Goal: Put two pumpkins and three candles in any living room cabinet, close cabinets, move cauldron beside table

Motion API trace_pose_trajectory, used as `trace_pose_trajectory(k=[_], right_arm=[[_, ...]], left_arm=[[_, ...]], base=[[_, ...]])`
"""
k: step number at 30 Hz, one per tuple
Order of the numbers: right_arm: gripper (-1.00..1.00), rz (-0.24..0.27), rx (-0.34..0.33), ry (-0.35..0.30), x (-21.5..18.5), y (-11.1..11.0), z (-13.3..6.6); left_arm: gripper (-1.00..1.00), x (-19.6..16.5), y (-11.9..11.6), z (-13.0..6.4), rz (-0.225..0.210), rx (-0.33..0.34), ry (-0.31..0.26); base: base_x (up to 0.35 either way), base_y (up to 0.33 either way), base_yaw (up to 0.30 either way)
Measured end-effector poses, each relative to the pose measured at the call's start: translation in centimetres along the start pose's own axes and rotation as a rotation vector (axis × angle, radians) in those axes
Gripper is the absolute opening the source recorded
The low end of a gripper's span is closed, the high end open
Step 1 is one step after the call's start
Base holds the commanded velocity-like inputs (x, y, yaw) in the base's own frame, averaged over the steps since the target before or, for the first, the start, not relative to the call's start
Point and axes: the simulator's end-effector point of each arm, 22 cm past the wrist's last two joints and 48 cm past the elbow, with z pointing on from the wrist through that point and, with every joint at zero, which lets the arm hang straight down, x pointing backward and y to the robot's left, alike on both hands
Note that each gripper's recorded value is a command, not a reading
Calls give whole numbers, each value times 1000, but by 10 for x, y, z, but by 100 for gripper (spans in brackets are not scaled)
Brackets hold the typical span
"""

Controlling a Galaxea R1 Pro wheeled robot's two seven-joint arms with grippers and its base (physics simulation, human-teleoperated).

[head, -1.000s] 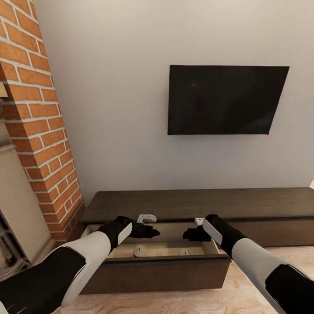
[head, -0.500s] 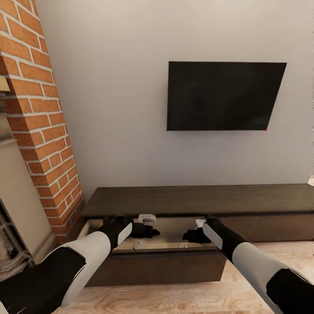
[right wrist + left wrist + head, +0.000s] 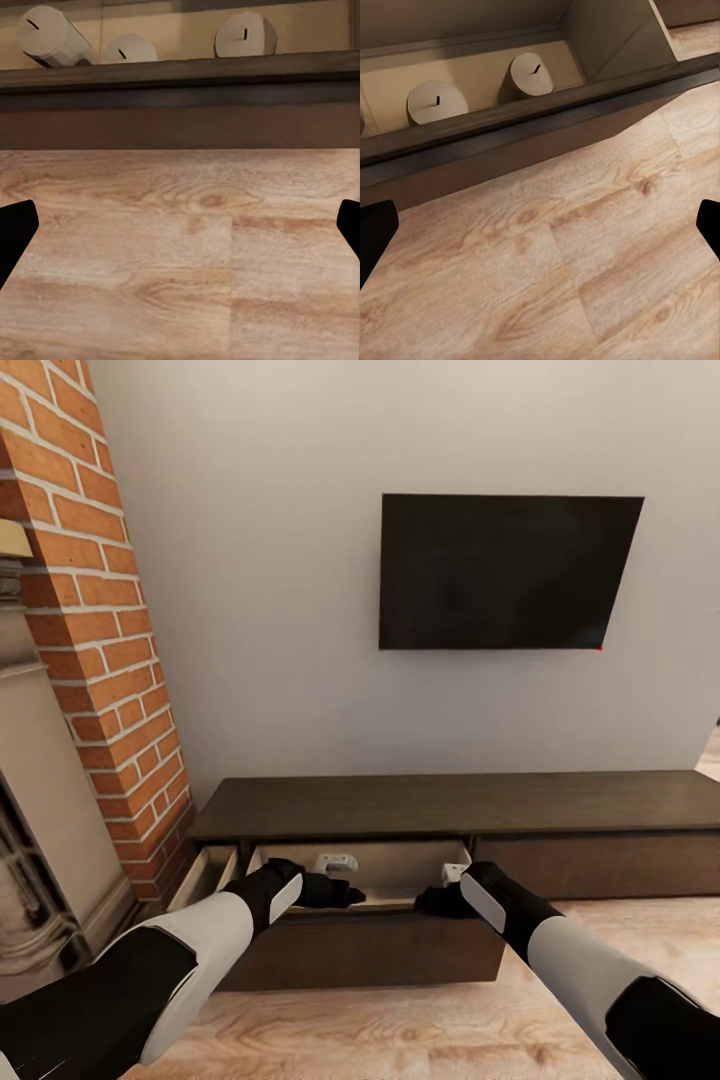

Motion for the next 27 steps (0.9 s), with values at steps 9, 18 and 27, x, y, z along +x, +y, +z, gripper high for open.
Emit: trace_pose_trajectory(k=[9, 18, 27], right_arm=[[100, 8, -3, -37, 14, -2, 20], [100, 21, -7, -63, 42, 0, 45], [100, -29, 7, -72, 61, 2, 65]], left_arm=[[100, 15, 6, 12, -1, -1, 1], [100, 31, 32, 27, -40, -94, -31], [100, 52, 52, 42, -87, -147, -79]], base=[[-165, -1, 0], [-11, 0, 0], [0, 0, 0]])
